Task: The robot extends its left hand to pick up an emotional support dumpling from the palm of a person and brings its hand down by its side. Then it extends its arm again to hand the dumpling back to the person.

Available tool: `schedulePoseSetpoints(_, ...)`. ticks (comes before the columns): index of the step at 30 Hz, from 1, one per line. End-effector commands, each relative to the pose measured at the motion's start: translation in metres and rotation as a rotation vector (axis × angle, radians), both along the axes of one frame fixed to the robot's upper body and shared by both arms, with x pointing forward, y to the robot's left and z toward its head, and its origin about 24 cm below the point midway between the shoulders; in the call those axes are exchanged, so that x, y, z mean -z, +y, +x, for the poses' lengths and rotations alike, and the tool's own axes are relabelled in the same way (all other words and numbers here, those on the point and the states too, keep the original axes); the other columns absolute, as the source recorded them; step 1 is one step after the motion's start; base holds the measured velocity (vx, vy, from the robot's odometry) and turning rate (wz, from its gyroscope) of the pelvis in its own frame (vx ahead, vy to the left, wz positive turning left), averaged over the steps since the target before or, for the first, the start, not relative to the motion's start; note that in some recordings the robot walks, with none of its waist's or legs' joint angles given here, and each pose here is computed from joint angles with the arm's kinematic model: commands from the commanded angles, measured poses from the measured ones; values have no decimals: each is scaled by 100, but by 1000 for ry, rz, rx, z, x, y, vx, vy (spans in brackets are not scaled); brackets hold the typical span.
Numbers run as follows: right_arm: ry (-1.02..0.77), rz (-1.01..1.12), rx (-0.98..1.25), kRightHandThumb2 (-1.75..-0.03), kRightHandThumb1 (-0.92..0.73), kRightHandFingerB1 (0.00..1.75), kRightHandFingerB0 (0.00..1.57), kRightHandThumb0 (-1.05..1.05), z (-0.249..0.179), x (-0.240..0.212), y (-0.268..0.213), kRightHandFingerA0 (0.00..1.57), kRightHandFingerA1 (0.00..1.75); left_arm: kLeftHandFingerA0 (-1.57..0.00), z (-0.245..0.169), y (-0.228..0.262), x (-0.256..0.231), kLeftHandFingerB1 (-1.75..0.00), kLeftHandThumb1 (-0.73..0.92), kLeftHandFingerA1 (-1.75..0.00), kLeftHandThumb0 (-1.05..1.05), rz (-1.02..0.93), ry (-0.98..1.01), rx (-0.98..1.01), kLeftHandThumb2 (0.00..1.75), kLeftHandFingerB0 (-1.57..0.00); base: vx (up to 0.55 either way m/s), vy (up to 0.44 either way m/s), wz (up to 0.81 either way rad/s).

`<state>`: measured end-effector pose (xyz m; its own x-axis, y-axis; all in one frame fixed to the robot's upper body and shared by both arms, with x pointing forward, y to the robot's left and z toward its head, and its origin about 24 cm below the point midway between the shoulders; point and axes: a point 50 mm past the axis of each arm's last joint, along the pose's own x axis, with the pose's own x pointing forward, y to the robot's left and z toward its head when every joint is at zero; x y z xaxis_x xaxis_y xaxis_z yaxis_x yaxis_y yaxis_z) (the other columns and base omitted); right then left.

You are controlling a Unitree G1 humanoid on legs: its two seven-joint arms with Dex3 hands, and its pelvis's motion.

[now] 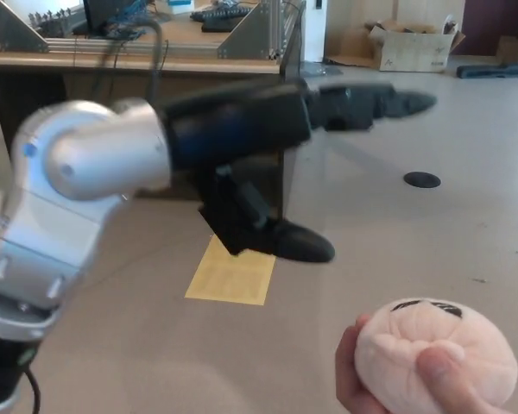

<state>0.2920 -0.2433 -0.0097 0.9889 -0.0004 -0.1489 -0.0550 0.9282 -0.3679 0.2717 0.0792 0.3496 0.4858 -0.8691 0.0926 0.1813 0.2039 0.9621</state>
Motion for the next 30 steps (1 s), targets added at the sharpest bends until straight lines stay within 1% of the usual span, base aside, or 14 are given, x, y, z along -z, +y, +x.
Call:
schedulePoseSetpoints(1, -21, -5, 29, -58, -61, 39, 61, -39, -1, -1, -4, 79, 48, 0, -5, 52, -34, -3, 51, -15, -82, -171, 82, -17, 56, 0, 0, 0, 0)
schedulePoseSetpoints(2, -20, -9, 30, -58, -61, 39, 61, -39, -1, -1, -4, 79, 48, 0, -9, 66, -42, -3, 51, -15, -82, -221, 87, -24, 56, 0, 0, 0, 0)
schedulePoseSetpoints(3, -17, -11, 27, -57, -60, 39, 60, -40, -3, 1, -3, 81, 49, 0, -10, 91, -35, -8, 42, -9, -73, -289, 137, -51, 82, 0, 0, 0, 0)
schedulePoseSetpoints(9, -18, -19, 15, -58, -60, 40, 60, -41, -6, 3, -3, 83, 50, 0, -9, 122, -10, -7, 41, -7, -73, -357, 245, -104, 81, 0, 0, 0, 0)
schedulePoseSetpoints(10, 0, -6, 21, -57, -60, 39, 61, -42, -11, 8, -3, 81, 49, -4, -1, 155, 49, -5, 39, -17, -79, -463, 375, -192, 74, 0, 0, 0, 0)
schedulePoseSetpoints(12, 10, 14, 31, -57, -59, 40, 61, -43, -14, 11, -4, 81, 49, 0, -1, 184, 115, -10, 39, -20, -70, -553, 492, -321, 84, 0, 0, 0, 0)
schedulePoseSetpoints(15, 10, 16, 33, -57, -59, 40, 61, -43, -14, 11, -5, 81, 49, 0, -2, 185, 120, -10, 39, -20, -70, -558, 498, -328, 84, 0, 0, 0, 0)
schedulePoseSetpoints(18, 10, 35, 46, -57, -59, 39, 60, -40, -17, 14, -5, 82, 49, -1, -17, 217, 230, -7, 43, -24, -70, -648, 673, -615, 80, 0, 0, 0, 0)
schedulePoseSetpoints(22, 11, 34, 47, -57, -59, 39, 60, -40, -18, 14, -4, 82, 49, -1, -22, 219, 241, -7, 43, -24, -70, -654, 684, -642, 80, 0, 0, 0, 0)
schedulePoseSetpoints(23, 15, 33, 50, -79, -49, 53, 53, -45, -22, 17, -5, 73, 62, -6, -29, 226, 263, -17, 40, -39, -62, -701, 694, -724, 73, -4, 0, 0, 0)
schedulePoseSetpoints(24, 22, 33, 60, -80, -49, 53, 53, -45, -29, 22, -7, 74, 62, -10, -48, 236, 306, -28, 36, -42, -57, -785, 703, -913, 70, -3, 0, 0, 0)
schedulePoseSetpoints(25, 27, 33, 64, -80, -49, 53, 52, -47, -33, 24, -9, 72, 62, -5, -58, 240, 324, -46, 34, -49, -29, -807, 707, -991, 89, 0, 0, 0, 0)
schedulePoseSetpoints(29, 33, 33, 67, -80, -49, 53, 52, -47, -38, 26, -11, 72, 62, -5, -67, 243, 339, -46, 34, -49, -29, -818, 703, -1050, 89, 0, 0, 0, 0)
schedulePoseSetpoints(30, 35, 42, 72, -79, -49, 53, 53, -44, -40, 27, -12, 73, 62, -25, -69, 243, 341, -28, 50, -36, -55, -833, 717, -1062, 55, -18, 0, 0, 0)
